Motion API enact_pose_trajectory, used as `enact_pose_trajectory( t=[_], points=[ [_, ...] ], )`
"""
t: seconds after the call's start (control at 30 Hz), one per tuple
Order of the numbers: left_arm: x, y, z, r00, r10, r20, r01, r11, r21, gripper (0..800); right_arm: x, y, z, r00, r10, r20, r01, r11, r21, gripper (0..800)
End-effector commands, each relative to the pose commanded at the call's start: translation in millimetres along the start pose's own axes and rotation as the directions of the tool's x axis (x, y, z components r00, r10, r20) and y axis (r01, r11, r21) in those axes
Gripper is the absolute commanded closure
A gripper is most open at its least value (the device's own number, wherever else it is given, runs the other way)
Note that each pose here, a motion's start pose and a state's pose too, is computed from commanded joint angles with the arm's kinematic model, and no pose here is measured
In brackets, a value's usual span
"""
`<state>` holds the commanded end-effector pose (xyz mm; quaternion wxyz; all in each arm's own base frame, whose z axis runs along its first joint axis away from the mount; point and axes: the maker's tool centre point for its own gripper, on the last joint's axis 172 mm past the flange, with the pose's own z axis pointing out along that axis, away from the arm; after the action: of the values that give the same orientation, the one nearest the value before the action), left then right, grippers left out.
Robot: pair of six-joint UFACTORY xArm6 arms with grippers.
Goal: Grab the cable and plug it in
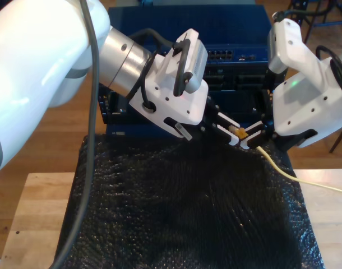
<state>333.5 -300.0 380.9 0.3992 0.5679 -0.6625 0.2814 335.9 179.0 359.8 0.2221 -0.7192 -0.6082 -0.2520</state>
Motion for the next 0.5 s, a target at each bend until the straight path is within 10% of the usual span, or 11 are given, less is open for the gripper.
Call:
enact_pose_trajectory(
  t=[0.5],
  points=[
    [-1.4, 0.2, 0.9, 1.000, -0.001, -0.001, 0.001, 1.000, -0.001, 769, -0.4, -0.4, 0.1, 1.000, -0.002, 0.002, 0.002, 1.000, 0.001, 779]
  ],
)
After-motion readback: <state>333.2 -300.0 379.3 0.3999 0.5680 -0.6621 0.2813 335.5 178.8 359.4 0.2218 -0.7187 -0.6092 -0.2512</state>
